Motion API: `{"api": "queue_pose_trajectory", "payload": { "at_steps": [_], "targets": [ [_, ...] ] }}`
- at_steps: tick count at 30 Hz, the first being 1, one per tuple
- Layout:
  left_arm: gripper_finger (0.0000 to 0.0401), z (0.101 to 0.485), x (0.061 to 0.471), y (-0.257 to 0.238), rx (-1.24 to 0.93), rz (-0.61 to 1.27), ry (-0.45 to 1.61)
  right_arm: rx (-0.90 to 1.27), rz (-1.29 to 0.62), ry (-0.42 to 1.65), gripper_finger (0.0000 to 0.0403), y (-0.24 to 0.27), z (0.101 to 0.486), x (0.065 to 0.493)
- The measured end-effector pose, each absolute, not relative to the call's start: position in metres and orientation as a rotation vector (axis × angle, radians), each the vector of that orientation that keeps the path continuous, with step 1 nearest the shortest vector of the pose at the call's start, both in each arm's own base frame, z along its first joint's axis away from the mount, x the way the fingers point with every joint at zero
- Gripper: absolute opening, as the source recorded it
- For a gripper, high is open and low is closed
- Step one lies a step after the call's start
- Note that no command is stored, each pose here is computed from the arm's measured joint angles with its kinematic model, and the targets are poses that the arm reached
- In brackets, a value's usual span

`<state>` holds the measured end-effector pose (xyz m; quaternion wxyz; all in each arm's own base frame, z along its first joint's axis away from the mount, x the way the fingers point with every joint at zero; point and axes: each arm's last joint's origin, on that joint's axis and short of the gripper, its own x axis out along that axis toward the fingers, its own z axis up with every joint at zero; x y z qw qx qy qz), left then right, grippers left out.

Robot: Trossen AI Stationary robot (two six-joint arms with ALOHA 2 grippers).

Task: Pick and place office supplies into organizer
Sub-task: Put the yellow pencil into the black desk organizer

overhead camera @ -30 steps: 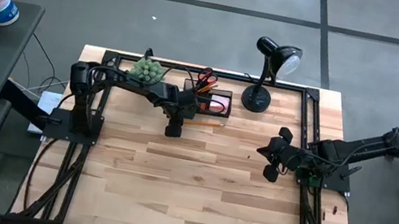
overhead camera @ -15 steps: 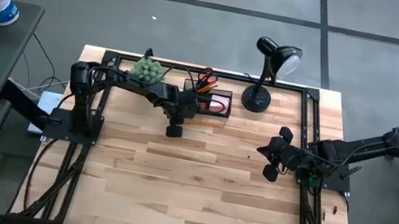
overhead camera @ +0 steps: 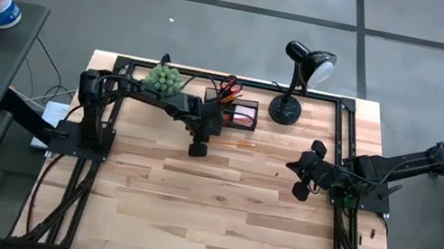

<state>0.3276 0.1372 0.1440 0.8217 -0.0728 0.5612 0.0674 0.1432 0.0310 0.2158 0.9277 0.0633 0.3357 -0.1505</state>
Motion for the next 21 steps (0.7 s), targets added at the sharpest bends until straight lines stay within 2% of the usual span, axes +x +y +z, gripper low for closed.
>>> {"api": "queue_pose_trajectory", "payload": {
  "at_steps": [14, 21],
  "targets": [
    [0.0000, 0.162, 0.347, 0.119, -0.073, 0.064, 1.150, 0.193, -0.315, 0.746, 0.0005, 0.031, 0.211, 0.139],
    [0.0000, 0.173, 0.354, 0.118, -0.049, 0.050, 1.130, 0.344, -0.221, 0.808, 0.0002, 0.037, 0.211, 0.132]
  ]
}}
